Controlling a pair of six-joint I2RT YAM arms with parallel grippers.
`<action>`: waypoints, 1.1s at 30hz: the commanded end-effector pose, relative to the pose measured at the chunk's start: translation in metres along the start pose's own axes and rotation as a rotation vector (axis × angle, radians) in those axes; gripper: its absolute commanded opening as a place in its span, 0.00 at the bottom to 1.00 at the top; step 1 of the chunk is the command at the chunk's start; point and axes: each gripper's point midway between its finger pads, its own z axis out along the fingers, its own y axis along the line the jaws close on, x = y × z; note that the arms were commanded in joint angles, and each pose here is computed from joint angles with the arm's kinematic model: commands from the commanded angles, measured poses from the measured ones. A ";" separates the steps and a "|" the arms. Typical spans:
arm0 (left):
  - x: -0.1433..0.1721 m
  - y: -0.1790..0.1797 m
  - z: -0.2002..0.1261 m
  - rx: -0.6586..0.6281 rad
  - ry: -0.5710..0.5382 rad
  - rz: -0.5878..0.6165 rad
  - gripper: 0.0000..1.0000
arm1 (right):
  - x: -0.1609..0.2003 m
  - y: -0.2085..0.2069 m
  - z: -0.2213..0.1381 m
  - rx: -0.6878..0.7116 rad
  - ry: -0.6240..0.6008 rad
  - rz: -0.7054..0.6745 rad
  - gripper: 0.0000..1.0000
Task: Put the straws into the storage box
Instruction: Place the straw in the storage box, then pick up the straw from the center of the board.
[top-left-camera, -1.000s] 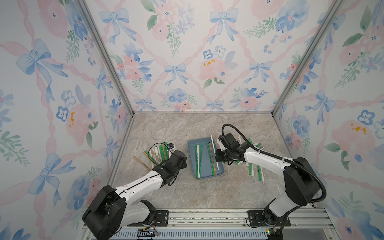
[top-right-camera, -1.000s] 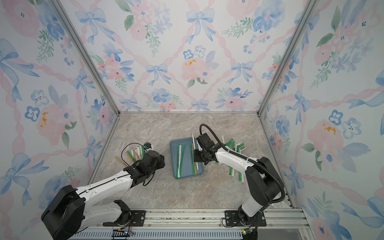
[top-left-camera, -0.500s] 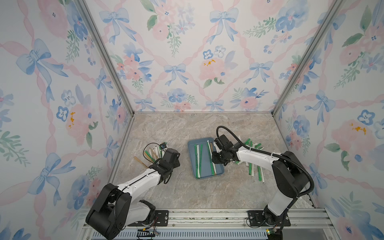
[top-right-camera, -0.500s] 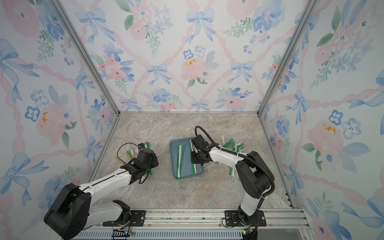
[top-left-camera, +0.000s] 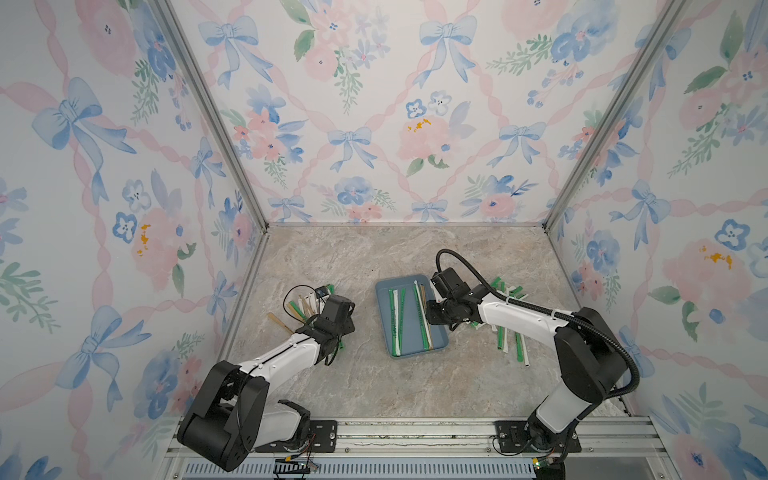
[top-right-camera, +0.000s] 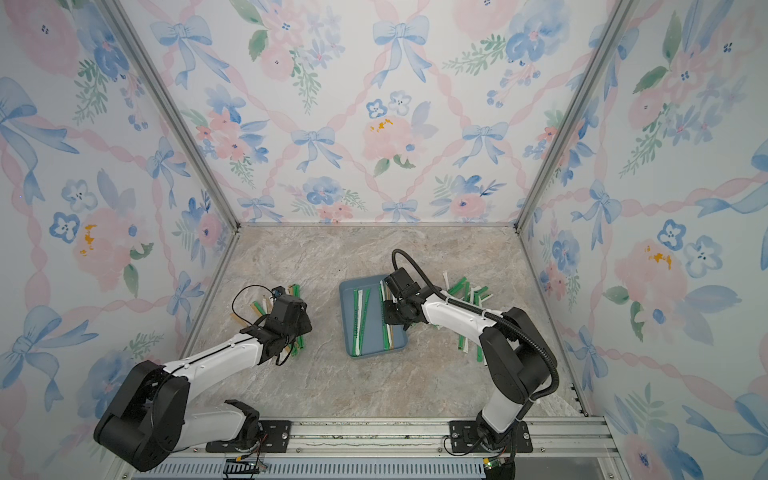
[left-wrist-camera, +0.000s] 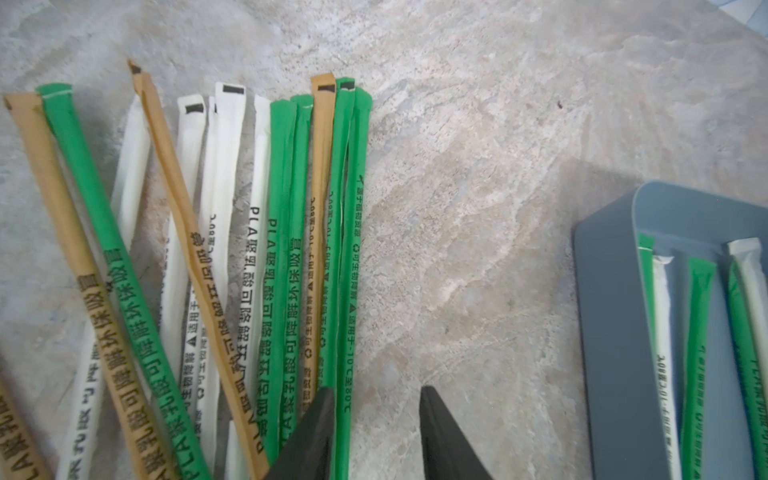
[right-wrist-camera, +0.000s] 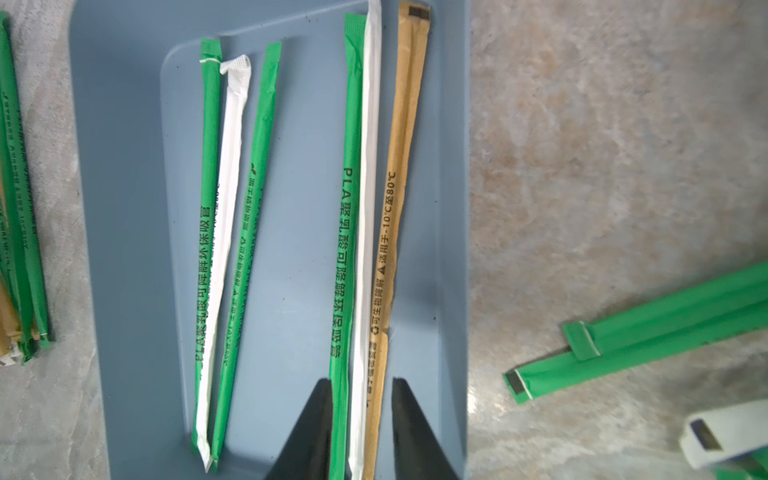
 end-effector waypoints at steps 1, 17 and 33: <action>0.002 0.009 0.001 -0.041 0.014 0.013 0.37 | 0.006 -0.005 -0.005 0.026 0.006 -0.026 0.27; 0.006 0.045 -0.001 -0.122 0.024 -0.103 0.31 | 0.006 -0.004 -0.005 0.020 0.004 -0.038 0.27; 0.019 0.051 0.004 -0.137 0.070 -0.092 0.23 | 0.006 -0.008 -0.003 0.028 0.001 -0.030 0.27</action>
